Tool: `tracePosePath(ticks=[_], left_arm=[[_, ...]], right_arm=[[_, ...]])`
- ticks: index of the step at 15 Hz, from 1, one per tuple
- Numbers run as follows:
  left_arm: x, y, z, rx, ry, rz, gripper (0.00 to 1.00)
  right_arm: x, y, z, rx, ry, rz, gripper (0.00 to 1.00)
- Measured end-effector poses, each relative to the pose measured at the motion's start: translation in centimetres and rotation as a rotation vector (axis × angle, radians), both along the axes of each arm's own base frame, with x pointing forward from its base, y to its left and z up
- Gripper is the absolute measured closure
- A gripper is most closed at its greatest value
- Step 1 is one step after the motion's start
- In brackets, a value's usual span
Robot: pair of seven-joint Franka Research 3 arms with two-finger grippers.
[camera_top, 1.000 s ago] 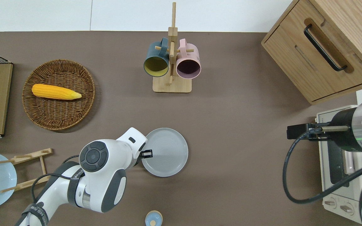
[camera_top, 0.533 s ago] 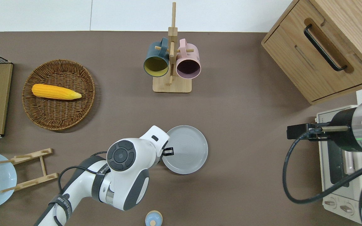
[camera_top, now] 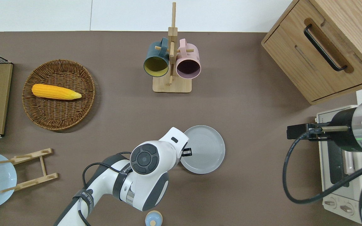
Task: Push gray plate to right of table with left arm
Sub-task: 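Push the gray plate with the left gripper toward the right arm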
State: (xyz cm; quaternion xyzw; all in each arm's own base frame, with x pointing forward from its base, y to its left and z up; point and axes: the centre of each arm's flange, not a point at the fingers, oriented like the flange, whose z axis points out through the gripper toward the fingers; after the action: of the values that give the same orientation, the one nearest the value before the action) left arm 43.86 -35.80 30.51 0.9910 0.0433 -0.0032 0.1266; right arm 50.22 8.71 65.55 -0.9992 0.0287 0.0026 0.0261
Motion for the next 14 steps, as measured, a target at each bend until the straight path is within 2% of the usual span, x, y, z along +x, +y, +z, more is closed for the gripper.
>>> tracePosePath(ticks=[6, 11, 14], left_arm=[[-1.9, -4.2, -0.8, -0.017, 0.013, -0.001, 0.97], [-1.7, -6.0, -0.6, -0.037, 0.005, 0.017, 0.97], [-1.5, -7.2, -0.6, -0.04, -0.002, 0.013, 0.97]], right_arm=[[0.0, 0.0, 0.0, 0.0, 0.0, 0.0, 0.0], [0.0, 0.0, 0.0, 0.0, 0.0, 0.0, 0.0], [0.0, 0.0, 0.0, 0.0, 0.0, 0.0, 0.0]])
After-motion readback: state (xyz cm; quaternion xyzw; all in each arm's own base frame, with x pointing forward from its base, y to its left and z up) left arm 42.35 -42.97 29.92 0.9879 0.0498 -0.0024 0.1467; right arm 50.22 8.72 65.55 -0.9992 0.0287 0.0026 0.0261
